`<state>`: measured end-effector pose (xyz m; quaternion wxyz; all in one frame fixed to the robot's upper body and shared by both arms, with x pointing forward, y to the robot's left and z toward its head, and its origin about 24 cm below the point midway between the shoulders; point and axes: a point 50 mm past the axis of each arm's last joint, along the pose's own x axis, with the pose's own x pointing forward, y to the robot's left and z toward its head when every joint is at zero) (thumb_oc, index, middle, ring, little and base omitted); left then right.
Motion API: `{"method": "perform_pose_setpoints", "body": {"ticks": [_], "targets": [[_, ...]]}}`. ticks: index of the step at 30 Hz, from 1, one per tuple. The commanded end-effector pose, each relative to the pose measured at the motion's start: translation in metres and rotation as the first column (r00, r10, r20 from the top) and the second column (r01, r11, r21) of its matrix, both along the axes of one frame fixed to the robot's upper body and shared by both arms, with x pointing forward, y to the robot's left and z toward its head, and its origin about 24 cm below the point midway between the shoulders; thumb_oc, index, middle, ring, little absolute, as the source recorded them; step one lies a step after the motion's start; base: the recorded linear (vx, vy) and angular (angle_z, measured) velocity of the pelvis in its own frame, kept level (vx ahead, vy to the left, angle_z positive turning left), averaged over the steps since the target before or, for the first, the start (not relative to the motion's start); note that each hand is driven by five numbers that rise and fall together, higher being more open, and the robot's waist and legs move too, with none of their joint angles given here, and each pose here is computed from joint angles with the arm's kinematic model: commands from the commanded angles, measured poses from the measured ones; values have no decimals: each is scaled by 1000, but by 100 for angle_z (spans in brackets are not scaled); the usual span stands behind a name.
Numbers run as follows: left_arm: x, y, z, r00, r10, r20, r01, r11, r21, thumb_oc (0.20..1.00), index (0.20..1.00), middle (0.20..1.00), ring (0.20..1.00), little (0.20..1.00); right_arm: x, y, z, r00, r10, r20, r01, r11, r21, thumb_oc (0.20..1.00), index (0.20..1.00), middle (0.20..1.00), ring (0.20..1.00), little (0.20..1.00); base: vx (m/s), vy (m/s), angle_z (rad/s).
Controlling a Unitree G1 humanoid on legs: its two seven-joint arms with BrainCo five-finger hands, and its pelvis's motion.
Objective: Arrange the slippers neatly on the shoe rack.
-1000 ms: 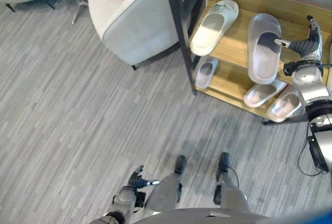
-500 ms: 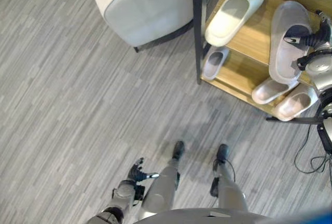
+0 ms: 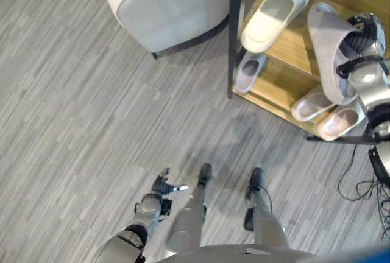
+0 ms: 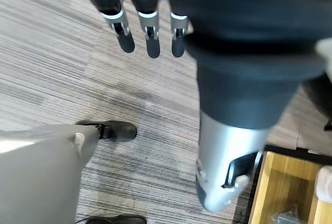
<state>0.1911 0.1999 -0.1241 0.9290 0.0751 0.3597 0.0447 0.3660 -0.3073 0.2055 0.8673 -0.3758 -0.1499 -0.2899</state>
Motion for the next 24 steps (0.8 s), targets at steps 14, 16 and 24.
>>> {"method": "perform_pose_setpoints", "body": {"ticks": [14,16,24], "targets": [[3,80,33,861,461,214,-448,887,-110,1000,1000,1000,1000,1000,-113,47,-98,962,273,-20,-273,958,-89,200,200,200,200,200,-25,-59,-10],[10,87,40,829,499,252,-482,866,-128,1000,1000,1000,1000,1000,-136,68,-119,908,395,-142,-407,910,-77,200,200,200,200,200,36,-119,-20],[2,76,35,827,499,259,-477,867,-145,1000,1000,1000,1000,1000,-169,71,-156,837,427,-342,-465,885,-33,200,200,200,200,200,-42,-129,19]]}}
